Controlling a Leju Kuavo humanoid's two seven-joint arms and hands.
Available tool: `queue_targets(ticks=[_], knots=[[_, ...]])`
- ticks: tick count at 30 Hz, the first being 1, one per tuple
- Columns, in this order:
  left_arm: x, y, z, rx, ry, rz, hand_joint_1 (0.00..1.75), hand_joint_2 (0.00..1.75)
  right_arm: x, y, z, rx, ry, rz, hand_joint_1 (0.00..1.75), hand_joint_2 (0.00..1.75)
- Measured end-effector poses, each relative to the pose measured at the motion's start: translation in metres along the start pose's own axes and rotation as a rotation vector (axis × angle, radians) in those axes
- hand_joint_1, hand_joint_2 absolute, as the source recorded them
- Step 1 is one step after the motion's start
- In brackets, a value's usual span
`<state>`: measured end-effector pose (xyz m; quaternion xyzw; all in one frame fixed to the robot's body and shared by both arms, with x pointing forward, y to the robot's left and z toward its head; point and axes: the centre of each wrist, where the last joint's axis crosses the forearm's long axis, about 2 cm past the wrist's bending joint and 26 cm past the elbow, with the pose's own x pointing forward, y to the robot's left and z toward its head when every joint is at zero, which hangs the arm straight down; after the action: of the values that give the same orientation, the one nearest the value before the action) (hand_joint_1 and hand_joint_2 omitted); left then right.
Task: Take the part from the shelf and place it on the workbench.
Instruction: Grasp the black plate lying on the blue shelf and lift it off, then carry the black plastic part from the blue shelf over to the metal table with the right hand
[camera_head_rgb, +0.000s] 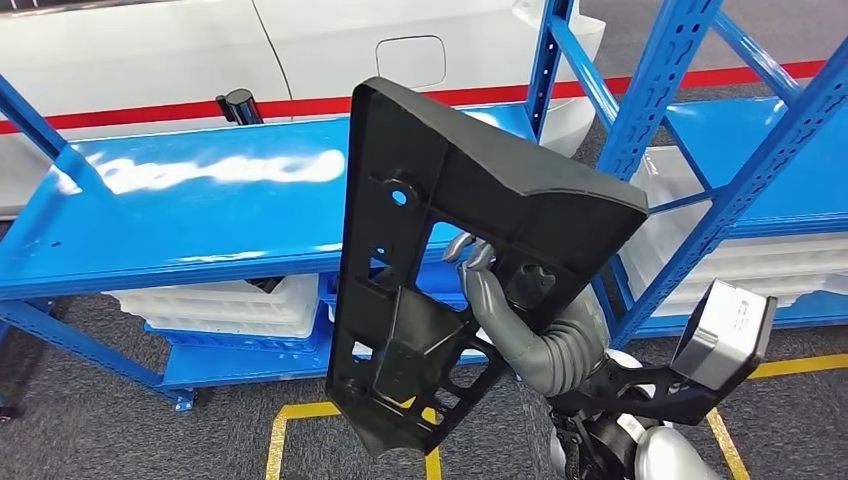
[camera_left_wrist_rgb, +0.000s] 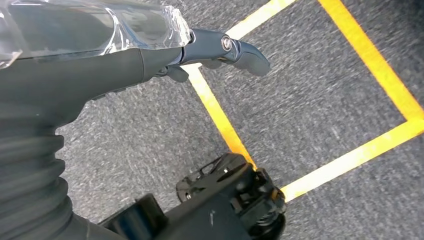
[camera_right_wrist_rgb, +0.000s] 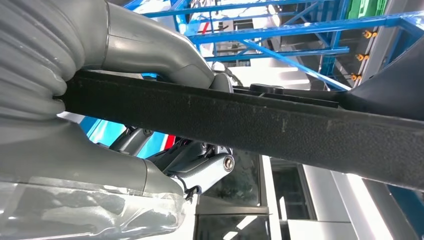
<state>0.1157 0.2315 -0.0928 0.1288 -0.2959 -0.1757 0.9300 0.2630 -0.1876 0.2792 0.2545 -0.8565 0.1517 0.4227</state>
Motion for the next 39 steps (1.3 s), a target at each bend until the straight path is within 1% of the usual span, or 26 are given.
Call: queue_targets(ticks=[16,25,36,39], knots=[[-0.008,0.004,0.001,0.009,0.010,0.040,0.00,1.75,-0.009,0.005,-0.004,0.014,-0.005,-0.002,1.75,1.75],[-0.007,0.005,0.000,0.005,0.014,0.021,0.00,1.75,-0.011,0.005,-0.004,0.010,-0.015,0.001,1.75,1.75],[0.002,0.008,-0.004,0.010,0.001,0.016,0.00,1.75,-0.012,0.005,-0.003,0.005,-0.015,-0.001,1.75,1.75],[0.001,0.008,-0.003,0.010,0.009,0.015,0.00,1.75,-0.012,0.004,-0.002,0.002,-0.013,-0.003,1.75,1.75]])
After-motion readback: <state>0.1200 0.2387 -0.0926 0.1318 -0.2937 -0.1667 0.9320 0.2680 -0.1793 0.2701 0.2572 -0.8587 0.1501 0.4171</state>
